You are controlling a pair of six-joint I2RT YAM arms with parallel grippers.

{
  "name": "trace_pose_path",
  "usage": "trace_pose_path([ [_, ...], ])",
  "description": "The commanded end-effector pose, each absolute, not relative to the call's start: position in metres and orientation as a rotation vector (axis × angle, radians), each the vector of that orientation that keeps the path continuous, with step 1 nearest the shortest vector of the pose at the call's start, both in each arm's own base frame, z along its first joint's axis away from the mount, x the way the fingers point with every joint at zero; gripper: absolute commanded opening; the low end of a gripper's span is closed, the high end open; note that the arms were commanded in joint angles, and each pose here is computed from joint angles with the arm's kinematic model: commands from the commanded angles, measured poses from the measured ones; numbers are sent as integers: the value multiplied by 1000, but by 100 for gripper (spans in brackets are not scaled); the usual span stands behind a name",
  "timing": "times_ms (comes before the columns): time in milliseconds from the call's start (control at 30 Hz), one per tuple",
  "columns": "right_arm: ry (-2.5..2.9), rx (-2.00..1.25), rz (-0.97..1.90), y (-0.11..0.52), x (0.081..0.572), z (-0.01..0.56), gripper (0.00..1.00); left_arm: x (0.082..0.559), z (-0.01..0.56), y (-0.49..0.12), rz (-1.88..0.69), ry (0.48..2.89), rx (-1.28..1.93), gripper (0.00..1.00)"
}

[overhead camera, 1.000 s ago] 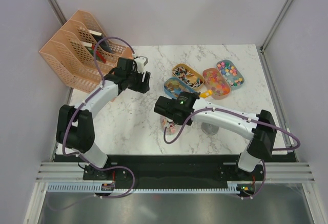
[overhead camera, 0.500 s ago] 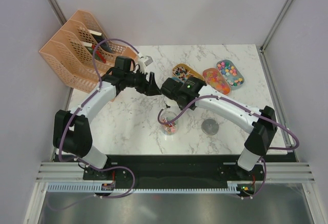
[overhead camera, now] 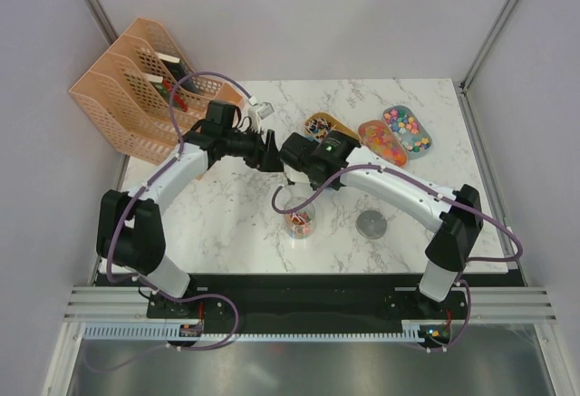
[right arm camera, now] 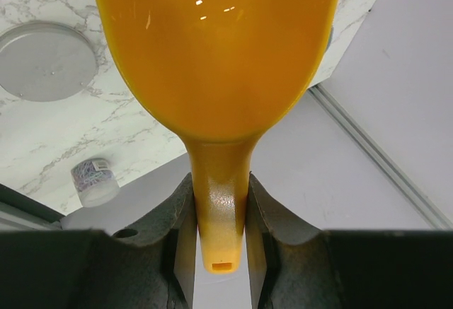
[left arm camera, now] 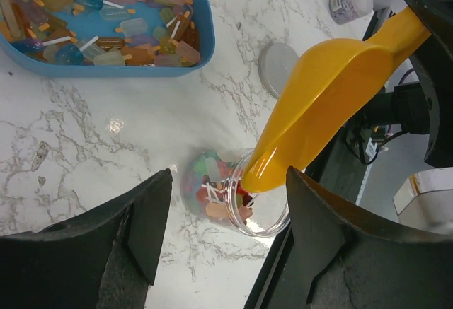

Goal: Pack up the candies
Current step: Adjust the spatula.

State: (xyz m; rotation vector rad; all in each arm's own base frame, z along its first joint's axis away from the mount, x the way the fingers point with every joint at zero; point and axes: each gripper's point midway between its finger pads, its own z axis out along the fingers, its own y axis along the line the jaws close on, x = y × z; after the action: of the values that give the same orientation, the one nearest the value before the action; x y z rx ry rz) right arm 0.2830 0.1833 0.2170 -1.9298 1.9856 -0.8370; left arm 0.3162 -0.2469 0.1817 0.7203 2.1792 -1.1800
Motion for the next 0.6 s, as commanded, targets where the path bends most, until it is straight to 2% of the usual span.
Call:
trace_pose_path([
  [0, 2022, -1878, -839, 186, 284, 229, 0, 312, 190, -255, -1251, 2162, 730, 72],
  [133, 2038, -1826, -771, 198, 286, 234, 0, 312, 190, -257, -1257, 2163, 733, 71],
  [200, 2039, -1805, -727, 205, 287, 238, 0, 314, 188, -257, -1257, 2170, 726, 66],
  [233, 2038, -1794, -712, 207, 288, 240, 0, 315, 186, -257, -1267, 2174, 726, 55],
  [300, 2037, -1760, -671, 211, 288, 247, 0, 315, 184, -260, -1289, 2179, 730, 42],
  [433, 2041, -1763, -649, 209, 284, 247, 0, 309, 185, -266, -1398, 2162, 752, 7],
  [467, 2045, -1762, -647, 206, 281, 247, 0, 308, 185, -266, -1420, 2155, 757, 2],
  [567, 2061, -1780, -599, 203, 272, 242, 0, 301, 191, -268, -1507, 2112, 797, 2],
])
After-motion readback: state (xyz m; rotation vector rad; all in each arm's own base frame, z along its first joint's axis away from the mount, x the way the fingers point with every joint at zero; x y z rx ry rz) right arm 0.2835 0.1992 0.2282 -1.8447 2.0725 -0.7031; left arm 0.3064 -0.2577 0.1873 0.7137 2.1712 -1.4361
